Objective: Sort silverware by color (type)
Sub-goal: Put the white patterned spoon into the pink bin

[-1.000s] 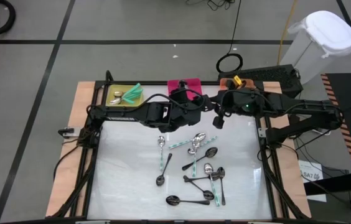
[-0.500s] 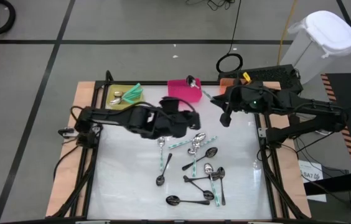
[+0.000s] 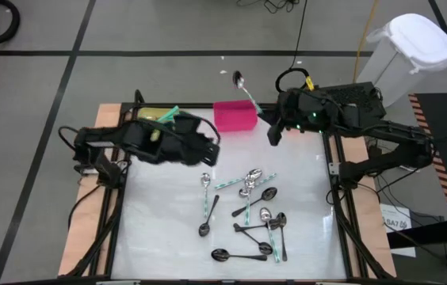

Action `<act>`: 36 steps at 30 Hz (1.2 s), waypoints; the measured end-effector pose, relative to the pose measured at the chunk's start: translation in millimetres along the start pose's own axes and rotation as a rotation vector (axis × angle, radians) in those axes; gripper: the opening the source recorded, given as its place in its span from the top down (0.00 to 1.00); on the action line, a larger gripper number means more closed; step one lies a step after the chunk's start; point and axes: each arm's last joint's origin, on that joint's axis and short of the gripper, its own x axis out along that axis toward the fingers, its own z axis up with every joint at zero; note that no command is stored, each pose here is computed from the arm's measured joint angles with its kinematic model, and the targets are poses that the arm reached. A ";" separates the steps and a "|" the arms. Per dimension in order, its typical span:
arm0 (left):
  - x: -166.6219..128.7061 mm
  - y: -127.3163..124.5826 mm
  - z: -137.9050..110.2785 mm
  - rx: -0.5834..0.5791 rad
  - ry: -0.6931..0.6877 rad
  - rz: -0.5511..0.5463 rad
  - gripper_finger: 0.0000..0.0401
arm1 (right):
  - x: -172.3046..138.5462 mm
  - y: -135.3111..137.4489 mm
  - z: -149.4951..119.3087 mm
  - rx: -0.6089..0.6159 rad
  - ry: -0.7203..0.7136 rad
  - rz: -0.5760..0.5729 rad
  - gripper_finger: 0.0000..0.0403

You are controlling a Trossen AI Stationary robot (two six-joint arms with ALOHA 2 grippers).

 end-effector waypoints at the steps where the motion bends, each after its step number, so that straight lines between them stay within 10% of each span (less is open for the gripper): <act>1: -4.4 6.6 4.8 0.028 0.005 -0.001 0.62 | 2.8 0.2 5.0 -0.002 0.003 -0.012 0.92; 18: -34.4 65.4 39.5 0.314 0.058 0.005 0.62 | 126.7 -41.0 13.2 -0.142 0.364 -0.023 0.92; 36: -3.7 33.1 40.5 0.505 -0.038 -0.052 0.62 | 179.9 -99.5 -16.0 -0.130 0.519 0.053 0.92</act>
